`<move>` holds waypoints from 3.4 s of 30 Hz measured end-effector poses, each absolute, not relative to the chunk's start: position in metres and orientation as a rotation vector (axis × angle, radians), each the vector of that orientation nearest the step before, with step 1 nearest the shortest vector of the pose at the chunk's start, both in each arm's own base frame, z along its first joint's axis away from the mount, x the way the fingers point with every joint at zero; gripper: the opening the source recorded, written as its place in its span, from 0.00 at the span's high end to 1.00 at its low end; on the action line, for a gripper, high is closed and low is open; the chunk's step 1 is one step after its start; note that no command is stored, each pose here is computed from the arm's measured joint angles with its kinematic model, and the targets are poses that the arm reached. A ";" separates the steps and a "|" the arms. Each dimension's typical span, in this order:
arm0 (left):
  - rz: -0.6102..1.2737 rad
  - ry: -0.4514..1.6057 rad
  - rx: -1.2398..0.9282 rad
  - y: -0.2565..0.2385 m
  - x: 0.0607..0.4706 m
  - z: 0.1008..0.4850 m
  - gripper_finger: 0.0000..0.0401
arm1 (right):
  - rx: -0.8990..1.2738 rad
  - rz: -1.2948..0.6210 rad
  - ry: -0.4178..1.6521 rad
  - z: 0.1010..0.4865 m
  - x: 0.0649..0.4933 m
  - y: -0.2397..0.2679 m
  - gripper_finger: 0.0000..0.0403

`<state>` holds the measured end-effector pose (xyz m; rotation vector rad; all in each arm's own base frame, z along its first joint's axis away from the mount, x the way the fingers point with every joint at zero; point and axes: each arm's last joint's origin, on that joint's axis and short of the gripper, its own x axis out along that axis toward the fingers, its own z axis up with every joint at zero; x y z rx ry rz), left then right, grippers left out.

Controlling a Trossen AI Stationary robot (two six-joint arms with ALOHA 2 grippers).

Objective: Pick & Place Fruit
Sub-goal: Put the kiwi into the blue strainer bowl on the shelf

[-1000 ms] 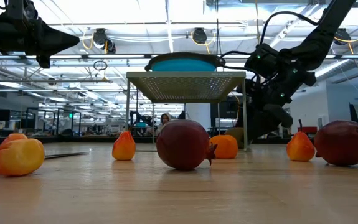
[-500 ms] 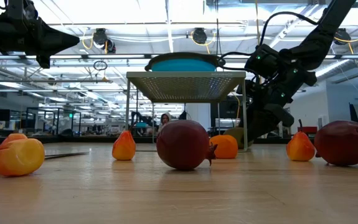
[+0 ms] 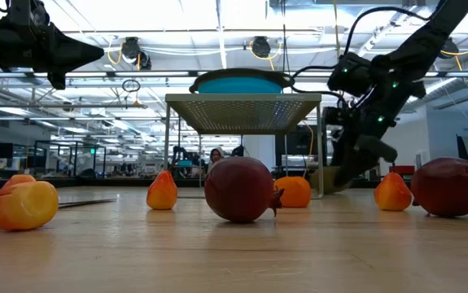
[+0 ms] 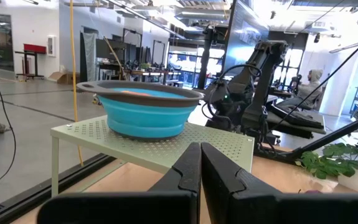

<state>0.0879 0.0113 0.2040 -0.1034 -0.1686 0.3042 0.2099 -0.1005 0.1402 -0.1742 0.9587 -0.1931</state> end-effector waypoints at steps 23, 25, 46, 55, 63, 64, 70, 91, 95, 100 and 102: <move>0.304 -0.168 -0.101 0.011 0.088 0.204 0.98 | -0.244 -0.422 0.782 0.219 0.149 -0.076 0.47; 0.304 -0.169 -0.101 0.011 0.088 0.204 0.98 | -0.250 -0.430 0.752 0.223 0.147 -0.075 0.47; 0.283 -0.326 -0.200 0.011 0.085 0.218 0.98 | -0.025 -0.458 0.279 0.265 0.138 -0.068 0.46; 0.281 -0.355 -0.199 0.011 0.084 0.220 0.98 | 0.233 -0.287 0.082 0.280 0.142 -0.063 0.46; 0.280 -0.360 -0.200 0.011 0.084 0.221 0.98 | 0.533 -0.076 0.068 0.282 0.144 -0.057 0.47; 0.281 -0.360 -0.200 0.011 0.084 0.221 0.98 | 0.568 -0.047 0.073 0.282 0.144 -0.056 0.47; 0.280 -0.360 -0.201 0.011 0.084 0.221 0.98 | 0.775 0.134 0.110 0.285 0.144 -0.051 0.47; 0.253 -0.364 -0.240 0.011 0.084 0.221 0.98 | 0.791 0.530 -0.122 0.329 0.135 -0.041 0.47; 0.233 -0.363 -0.240 0.010 0.084 0.221 0.98 | 0.786 0.514 -0.146 0.330 0.134 -0.041 0.47; 0.232 -0.364 -0.251 0.010 0.084 0.221 0.97 | 0.782 0.509 -0.144 0.329 0.136 -0.042 0.47; 0.228 -0.367 -0.276 0.010 0.084 0.221 0.97 | 0.781 0.506 -0.142 0.329 0.137 -0.043 0.47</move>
